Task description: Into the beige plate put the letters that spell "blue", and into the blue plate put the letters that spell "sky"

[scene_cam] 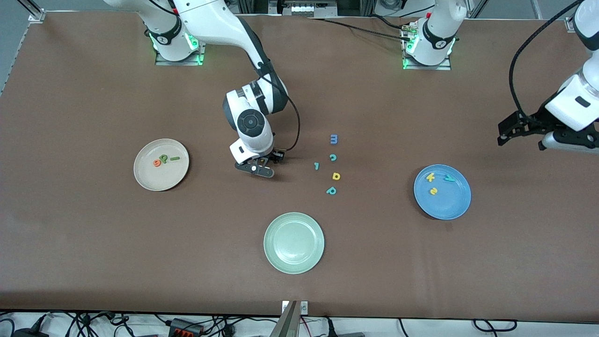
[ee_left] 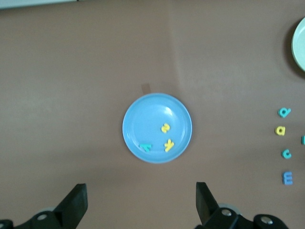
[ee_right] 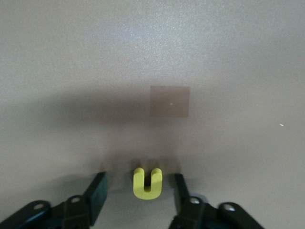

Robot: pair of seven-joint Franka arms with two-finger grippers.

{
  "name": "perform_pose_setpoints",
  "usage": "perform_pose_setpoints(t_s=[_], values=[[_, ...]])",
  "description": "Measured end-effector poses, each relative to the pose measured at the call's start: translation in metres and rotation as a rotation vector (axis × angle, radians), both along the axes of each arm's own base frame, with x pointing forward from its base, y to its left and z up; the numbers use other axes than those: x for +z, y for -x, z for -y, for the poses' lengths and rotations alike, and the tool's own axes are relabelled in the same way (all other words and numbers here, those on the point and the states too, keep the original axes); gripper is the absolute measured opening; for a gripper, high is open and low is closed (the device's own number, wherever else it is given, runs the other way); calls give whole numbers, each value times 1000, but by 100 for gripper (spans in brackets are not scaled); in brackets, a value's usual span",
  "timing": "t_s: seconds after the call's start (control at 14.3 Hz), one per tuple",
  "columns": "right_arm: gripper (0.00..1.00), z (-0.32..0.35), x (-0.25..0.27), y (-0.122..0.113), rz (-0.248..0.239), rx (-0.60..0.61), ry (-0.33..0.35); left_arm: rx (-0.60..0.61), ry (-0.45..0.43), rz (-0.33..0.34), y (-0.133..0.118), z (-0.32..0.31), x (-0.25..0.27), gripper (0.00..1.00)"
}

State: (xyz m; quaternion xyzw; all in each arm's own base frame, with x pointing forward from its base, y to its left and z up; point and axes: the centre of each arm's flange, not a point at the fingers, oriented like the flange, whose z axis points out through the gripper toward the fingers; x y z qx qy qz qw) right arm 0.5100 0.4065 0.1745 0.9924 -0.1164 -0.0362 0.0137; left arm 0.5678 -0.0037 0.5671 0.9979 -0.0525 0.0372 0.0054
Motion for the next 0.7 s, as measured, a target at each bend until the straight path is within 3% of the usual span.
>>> perform_pose_setpoints(t_s=[0.28,0.49,0.7], values=[[49,1,2,-2,2,-5,-3,-7,0,-38,5,3,3,100],[27,3,3,-4,3,-11,-5,-12,0,-34,5,6,6,100],[26,8,4,-8,6,-19,-4,-15,0,-35,5,8,6,100]])
